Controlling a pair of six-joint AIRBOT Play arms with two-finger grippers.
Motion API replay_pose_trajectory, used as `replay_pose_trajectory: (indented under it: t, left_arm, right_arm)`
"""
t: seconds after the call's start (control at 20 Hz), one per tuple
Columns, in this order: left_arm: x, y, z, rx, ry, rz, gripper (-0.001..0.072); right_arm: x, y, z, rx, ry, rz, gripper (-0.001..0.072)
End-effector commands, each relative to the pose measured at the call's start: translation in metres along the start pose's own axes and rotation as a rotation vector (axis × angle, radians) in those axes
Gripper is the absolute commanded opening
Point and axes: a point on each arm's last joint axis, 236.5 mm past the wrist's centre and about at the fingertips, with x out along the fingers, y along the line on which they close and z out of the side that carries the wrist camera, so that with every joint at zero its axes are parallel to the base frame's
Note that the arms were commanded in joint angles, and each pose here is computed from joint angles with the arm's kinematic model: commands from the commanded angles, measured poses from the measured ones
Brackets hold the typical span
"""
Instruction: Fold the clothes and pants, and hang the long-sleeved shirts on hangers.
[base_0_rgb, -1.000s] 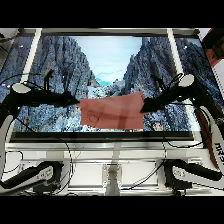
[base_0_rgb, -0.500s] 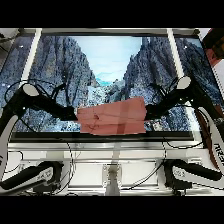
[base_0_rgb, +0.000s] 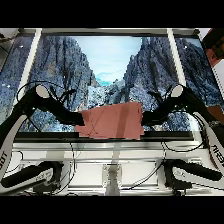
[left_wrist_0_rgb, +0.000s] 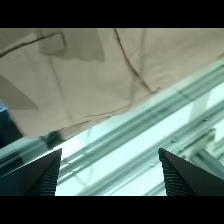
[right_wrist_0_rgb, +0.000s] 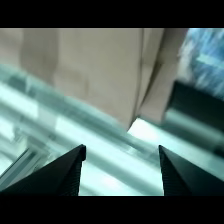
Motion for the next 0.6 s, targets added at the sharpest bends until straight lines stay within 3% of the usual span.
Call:
replay_pose_trajectory:
  t: [0.0, 0.1, 0.25, 0.4, 0.55]
  left_arm:
    - [0.004, 0.01, 0.001, 0.004, 0.01, 0.04, 0.0693]
    - [0.003, 0.023, 0.004, 0.009, -0.003, 0.092, 0.0694]
    - [0.003, 0.023, 0.004, 0.009, -0.003, 0.093, 0.0693]
    - [0.003, 0.023, 0.004, 0.009, -0.003, 0.093, 0.0693]
    - [0.003, 0.023, 0.004, 0.009, -0.004, 0.09, 0.0693]
  right_arm:
    - [-0.015, -0.016, 0.037, -0.068, -0.146, -0.1, 0.0515]
    - [-0.035, -0.025, 0.06, -0.182, -0.22, -0.184, 0.0516]
    - [-0.064, -0.038, 0.091, -0.198, -0.35, -0.263, 0.0494]
    - [-0.089, -0.07, 0.089, -0.114, -0.389, -0.229, 0.0441]
    - [-0.106, -0.099, 0.06, -0.017, -0.375, -0.063, 0.0401]
